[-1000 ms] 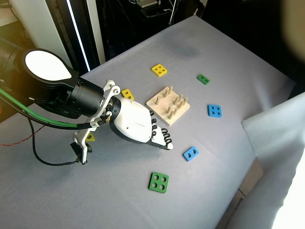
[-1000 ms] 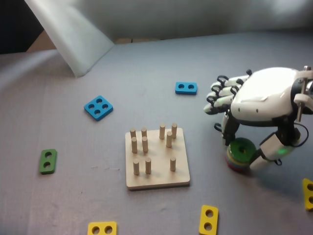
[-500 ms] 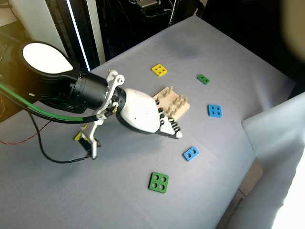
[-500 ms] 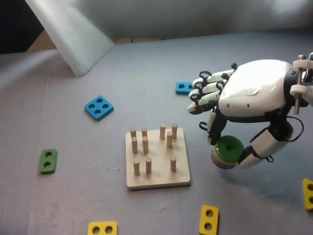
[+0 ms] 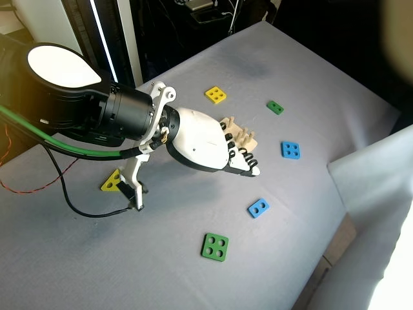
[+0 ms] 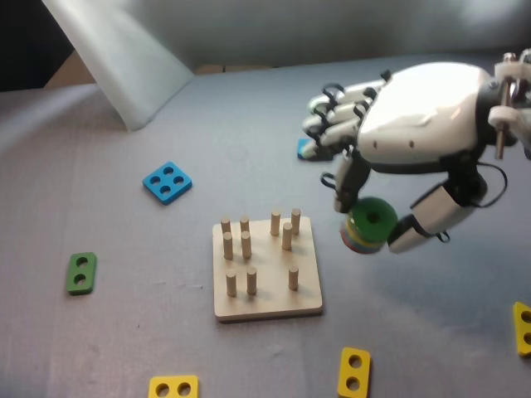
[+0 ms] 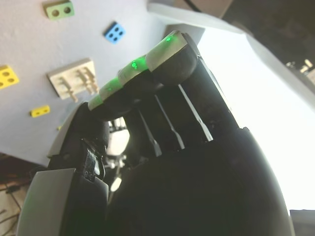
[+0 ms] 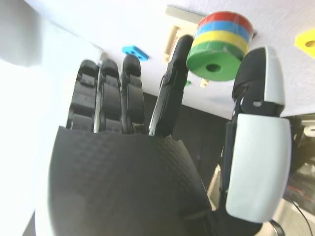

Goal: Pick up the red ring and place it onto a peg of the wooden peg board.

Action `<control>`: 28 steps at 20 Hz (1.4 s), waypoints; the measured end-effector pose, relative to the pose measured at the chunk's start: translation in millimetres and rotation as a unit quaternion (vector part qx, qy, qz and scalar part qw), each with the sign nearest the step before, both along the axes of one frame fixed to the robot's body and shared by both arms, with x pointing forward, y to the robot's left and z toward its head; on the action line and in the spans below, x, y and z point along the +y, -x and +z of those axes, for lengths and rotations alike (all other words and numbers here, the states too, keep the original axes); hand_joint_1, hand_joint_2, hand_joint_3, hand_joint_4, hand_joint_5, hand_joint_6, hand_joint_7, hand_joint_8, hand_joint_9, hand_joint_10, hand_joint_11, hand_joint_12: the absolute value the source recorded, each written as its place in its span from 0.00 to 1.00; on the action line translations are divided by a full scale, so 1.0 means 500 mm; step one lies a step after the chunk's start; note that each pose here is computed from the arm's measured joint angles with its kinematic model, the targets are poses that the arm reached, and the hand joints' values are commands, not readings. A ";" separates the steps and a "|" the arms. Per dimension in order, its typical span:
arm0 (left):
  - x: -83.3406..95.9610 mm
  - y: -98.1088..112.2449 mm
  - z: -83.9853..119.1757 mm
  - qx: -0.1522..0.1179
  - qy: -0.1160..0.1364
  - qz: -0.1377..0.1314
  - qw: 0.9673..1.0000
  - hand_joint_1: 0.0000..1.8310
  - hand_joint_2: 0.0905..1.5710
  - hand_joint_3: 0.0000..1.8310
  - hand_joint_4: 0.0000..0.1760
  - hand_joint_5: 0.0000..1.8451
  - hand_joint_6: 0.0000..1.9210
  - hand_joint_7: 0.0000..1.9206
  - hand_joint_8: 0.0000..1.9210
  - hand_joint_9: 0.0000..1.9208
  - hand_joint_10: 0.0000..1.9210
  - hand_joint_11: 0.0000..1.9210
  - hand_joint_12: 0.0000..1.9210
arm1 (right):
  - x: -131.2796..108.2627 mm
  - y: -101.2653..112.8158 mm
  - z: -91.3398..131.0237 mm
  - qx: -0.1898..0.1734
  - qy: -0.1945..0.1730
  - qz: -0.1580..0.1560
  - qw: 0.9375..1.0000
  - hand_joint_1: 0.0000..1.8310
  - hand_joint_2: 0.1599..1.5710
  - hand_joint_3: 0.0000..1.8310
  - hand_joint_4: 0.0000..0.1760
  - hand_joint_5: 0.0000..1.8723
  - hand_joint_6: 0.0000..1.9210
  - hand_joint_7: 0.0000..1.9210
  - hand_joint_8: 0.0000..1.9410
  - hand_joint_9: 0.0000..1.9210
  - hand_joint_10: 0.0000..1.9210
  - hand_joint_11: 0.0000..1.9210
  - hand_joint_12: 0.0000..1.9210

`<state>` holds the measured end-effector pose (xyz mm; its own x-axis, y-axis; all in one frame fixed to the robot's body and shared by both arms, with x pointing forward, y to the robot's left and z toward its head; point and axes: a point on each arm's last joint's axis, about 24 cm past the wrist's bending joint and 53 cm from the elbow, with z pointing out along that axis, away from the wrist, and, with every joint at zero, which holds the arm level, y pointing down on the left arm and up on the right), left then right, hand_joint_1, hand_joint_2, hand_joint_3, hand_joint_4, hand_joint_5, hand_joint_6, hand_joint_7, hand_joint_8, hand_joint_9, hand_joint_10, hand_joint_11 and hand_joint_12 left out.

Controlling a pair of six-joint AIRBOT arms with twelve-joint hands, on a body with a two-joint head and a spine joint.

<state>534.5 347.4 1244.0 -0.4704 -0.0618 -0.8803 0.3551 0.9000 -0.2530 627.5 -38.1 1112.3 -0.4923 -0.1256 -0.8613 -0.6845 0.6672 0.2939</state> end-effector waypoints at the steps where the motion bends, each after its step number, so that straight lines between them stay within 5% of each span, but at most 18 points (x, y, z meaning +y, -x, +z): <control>1: 0.002 -0.001 0.001 0.000 -0.001 0.001 1.000 0.28 1.00 0.02 0.00 0.50 1.00 0.54 1.00 0.55 1.00 0.60 1.00 | 0.012 0.004 0.006 -0.004 -0.002 0.009 1.000 0.57 0.64 0.00 1.00 0.58 0.42 0.15 0.00 0.04 0.00 0.00 0.00; 6: 0.005 -0.002 0.001 -0.001 -0.001 0.002 1.000 0.24 1.00 0.05 0.00 0.49 1.00 0.54 1.00 0.55 1.00 0.58 1.00 | 0.061 0.034 0.024 -0.005 -0.012 0.056 0.998 0.57 0.64 0.00 1.00 0.59 0.42 0.16 0.00 0.06 0.01 0.00 0.00; 19: 0.007 -0.004 0.001 -0.001 -0.001 0.003 1.000 0.27 1.00 0.04 0.00 0.49 1.00 0.54 1.00 0.55 1.00 0.59 1.00 | 0.129 0.063 0.012 -0.007 -0.012 0.095 0.995 0.57 0.64 0.00 1.00 0.58 0.42 0.18 0.00 0.09 0.01 0.00 0.00; 28: 0.007 -0.004 0.001 -0.001 -0.002 0.003 1.000 0.28 1.00 0.03 0.00 0.50 1.00 0.54 1.00 0.56 1.00 0.60 1.00 | 0.140 0.061 -0.015 -0.002 -0.004 0.095 0.995 0.57 0.64 0.00 1.00 0.59 0.41 0.18 0.00 0.09 0.00 0.00 0.00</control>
